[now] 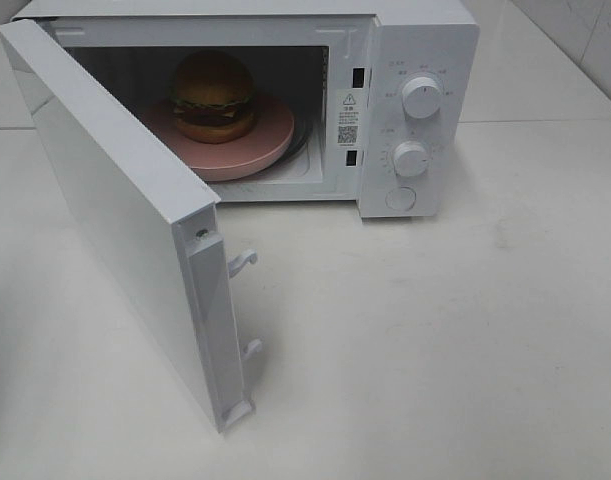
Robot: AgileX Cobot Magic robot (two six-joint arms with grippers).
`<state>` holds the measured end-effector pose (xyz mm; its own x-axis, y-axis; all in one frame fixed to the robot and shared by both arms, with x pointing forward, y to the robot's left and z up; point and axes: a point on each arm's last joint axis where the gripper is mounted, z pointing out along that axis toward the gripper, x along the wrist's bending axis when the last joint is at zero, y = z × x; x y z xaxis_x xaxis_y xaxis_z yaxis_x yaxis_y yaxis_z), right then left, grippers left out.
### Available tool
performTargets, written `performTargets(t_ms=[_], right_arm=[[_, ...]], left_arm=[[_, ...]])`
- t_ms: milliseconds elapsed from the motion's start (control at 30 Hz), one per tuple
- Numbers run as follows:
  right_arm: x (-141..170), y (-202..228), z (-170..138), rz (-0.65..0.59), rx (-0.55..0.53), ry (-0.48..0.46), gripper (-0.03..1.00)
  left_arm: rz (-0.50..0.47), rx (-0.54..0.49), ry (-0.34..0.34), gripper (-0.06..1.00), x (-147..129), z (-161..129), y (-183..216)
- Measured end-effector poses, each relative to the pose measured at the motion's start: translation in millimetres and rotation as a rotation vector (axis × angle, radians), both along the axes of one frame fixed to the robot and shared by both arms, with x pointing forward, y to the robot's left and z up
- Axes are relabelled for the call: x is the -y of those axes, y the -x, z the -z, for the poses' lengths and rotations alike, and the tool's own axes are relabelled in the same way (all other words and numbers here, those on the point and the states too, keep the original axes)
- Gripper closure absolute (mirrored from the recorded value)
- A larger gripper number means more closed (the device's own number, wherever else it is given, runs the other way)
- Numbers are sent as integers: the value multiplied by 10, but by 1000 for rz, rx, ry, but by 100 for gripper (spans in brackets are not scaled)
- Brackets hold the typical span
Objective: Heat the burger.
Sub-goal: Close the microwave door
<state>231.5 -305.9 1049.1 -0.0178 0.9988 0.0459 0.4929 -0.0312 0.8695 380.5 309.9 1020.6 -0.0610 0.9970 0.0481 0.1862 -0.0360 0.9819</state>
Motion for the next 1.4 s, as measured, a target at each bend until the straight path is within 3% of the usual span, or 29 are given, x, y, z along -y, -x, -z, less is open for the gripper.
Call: performTargets(t_ms=[233, 400, 733, 1233, 1400], right_arm=[[0, 0, 0, 0, 0, 0, 26], [0, 0, 0, 0, 0, 0, 26], [0, 0, 0, 0, 0, 0, 26], [0, 0, 0, 0, 0, 0, 26], [0, 0, 0, 0, 0, 0, 26]], left_arm=[[58, -5, -43, 94, 58, 170, -231], [223, 20, -87, 94, 271, 298, -429], [452, -9, -81, 94, 737, 520, -664], [568, -11, -15, 94, 1341, 610, -982], [567, 0, 7, 94, 1514, 604, -1087]])
